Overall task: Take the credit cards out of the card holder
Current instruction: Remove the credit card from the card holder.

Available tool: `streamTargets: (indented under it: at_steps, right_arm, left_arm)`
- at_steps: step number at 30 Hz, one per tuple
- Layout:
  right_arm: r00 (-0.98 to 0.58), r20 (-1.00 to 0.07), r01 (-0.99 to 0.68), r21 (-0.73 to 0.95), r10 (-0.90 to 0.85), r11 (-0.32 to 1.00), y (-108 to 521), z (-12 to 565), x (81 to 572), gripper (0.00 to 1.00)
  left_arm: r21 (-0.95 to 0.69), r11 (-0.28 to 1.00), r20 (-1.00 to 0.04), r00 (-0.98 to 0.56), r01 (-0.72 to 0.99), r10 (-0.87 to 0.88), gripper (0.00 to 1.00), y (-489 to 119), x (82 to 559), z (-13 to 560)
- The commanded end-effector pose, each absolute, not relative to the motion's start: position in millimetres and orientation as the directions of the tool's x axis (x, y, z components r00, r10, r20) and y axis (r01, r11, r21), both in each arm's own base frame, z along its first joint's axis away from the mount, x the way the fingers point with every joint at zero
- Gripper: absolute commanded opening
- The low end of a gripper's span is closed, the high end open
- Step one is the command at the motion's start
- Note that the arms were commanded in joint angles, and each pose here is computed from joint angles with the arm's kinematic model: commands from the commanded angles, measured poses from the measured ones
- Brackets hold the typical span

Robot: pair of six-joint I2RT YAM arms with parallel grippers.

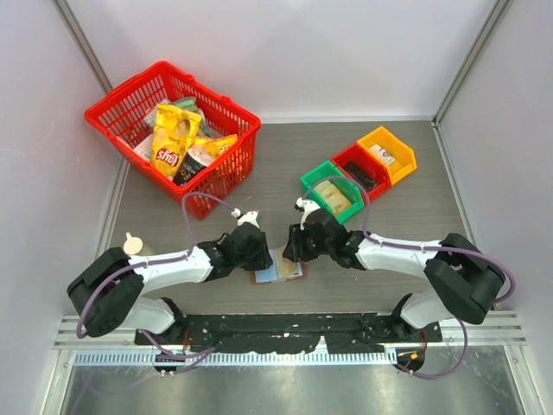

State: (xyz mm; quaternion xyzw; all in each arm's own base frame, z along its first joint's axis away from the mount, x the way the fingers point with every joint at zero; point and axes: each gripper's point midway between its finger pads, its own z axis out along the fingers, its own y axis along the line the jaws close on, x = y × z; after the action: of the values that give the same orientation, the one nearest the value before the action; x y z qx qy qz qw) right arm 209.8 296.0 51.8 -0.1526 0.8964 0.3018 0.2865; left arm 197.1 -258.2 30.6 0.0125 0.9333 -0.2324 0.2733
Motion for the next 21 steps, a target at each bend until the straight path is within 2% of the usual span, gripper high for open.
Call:
streamTargets:
  at_steps: [1, 12, 19, 21]
  right_arm:
    - [-0.760, -0.647, -0.514, 0.536, -0.065, 0.670, 321.7, 88.5, 206.6, 0.40]
    - [-0.752, -0.655, -0.537, 0.540, -0.077, 0.648, 330.7, 100.4, 200.4, 0.38]
    - [-0.737, -0.673, -0.512, 0.487, -0.069, 0.707, 321.3, 101.2, 209.1, 0.49]
    - [-0.731, -0.680, -0.478, 0.443, -0.063, 0.759, 312.9, 97.6, 216.1, 0.52]
  left_arm:
    - [-0.420, 0.897, -0.519, -0.847, 0.135, -0.116, 0.32, -250.7, 192.4, 27.9]
    - [-0.457, 0.880, -0.546, -0.822, 0.131, -0.162, 0.31, -249.2, 194.8, 43.6]
    - [-0.465, 0.875, -0.549, -0.819, 0.135, -0.165, 0.31, -248.3, 193.4, 50.8]
    - [-0.465, 0.875, -0.556, -0.813, 0.135, -0.170, 0.31, -245.8, 193.2, 56.0]
